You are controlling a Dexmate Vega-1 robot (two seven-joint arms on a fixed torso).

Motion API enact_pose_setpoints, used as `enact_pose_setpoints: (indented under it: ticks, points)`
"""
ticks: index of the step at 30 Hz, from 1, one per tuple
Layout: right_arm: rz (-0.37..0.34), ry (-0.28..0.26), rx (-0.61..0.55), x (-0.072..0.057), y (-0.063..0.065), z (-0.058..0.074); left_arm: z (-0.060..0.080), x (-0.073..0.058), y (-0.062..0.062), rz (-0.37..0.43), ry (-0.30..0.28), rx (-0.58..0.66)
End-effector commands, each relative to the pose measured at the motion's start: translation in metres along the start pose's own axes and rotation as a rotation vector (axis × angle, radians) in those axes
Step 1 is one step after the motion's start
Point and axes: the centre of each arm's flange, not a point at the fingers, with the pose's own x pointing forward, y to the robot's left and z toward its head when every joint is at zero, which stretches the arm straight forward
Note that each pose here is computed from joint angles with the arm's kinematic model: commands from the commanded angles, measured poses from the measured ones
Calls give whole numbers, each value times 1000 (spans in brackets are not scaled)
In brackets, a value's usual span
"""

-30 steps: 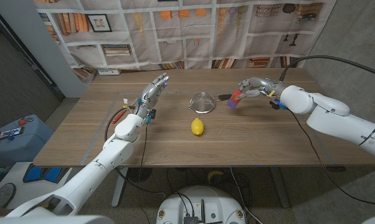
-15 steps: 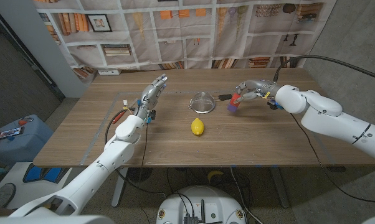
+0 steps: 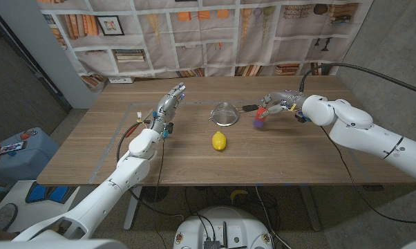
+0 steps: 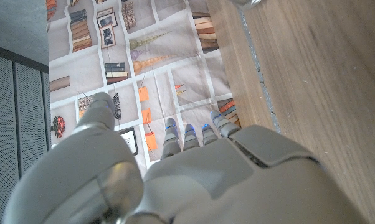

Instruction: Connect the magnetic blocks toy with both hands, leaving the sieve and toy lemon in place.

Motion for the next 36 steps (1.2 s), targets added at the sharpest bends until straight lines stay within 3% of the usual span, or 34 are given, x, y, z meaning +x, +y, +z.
enact_pose_setpoints:
  ticks: [1, 20, 36]
  points:
    - [34, 6, -33, 7, 4, 2, -2, 0, -1, 1, 1, -4]
    - [83, 24, -60, 15, 6, 7, -5, -6, -4, 7, 6, -15]
    - [88, 35, -84, 13, 10, 10, -7, -8, -5, 5, 11, -20]
